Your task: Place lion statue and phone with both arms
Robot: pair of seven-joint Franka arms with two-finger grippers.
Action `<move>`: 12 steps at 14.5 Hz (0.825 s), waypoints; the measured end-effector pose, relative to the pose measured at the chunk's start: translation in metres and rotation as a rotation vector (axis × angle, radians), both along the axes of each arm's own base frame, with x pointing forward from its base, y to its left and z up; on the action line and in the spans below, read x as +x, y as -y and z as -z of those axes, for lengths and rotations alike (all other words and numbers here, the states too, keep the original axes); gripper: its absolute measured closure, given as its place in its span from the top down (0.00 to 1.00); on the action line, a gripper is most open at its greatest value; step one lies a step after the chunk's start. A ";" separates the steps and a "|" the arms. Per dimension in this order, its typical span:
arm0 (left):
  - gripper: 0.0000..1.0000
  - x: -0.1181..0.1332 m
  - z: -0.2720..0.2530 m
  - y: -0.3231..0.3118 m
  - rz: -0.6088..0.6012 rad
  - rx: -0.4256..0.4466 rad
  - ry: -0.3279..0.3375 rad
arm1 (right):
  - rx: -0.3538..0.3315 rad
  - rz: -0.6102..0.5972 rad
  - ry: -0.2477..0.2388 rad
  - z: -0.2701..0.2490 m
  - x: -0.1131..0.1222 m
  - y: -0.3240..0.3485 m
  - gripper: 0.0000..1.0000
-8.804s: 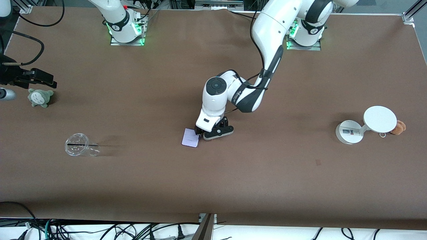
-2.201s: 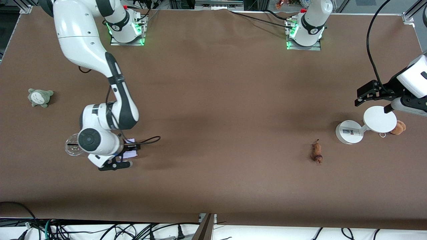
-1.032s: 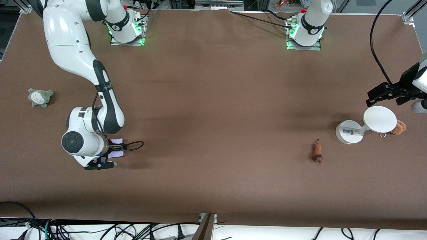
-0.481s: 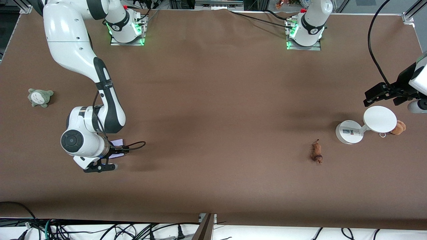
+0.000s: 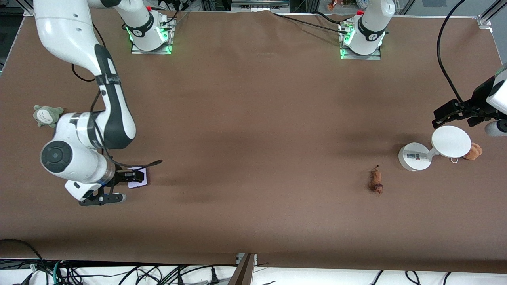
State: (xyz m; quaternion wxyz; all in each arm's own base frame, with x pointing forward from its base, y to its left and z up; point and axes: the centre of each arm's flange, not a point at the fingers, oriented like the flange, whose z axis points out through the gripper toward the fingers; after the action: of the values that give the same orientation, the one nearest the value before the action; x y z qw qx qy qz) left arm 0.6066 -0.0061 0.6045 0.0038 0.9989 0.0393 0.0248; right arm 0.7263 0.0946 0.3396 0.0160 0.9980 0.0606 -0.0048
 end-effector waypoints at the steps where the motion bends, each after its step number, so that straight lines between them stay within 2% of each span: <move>1: 1.00 0.000 0.000 0.000 0.000 0.000 0.000 | 0.004 -0.001 -0.010 -0.023 -0.002 -0.001 1.00; 4: 1.00 0.001 0.000 0.000 -0.001 0.000 0.000 | 0.016 0.010 -0.009 -0.094 -0.012 0.008 1.00; 7: 1.00 0.001 0.000 0.000 -0.002 0.000 0.000 | 0.026 0.026 -0.053 -0.150 -0.038 0.022 1.00; 9: 1.00 0.001 0.000 0.000 -0.002 0.000 0.001 | 0.033 0.038 -0.064 -0.181 -0.053 0.032 1.00; 12: 1.00 0.001 -0.001 0.000 -0.002 0.000 0.004 | 0.054 0.068 -0.048 -0.227 -0.080 0.057 1.00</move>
State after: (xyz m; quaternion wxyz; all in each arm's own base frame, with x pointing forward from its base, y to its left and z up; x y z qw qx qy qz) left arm 0.6080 -0.0061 0.6060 0.0038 0.9988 0.0405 0.0268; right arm 0.6462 0.0378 0.5663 -0.0125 0.9992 0.0273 -0.0275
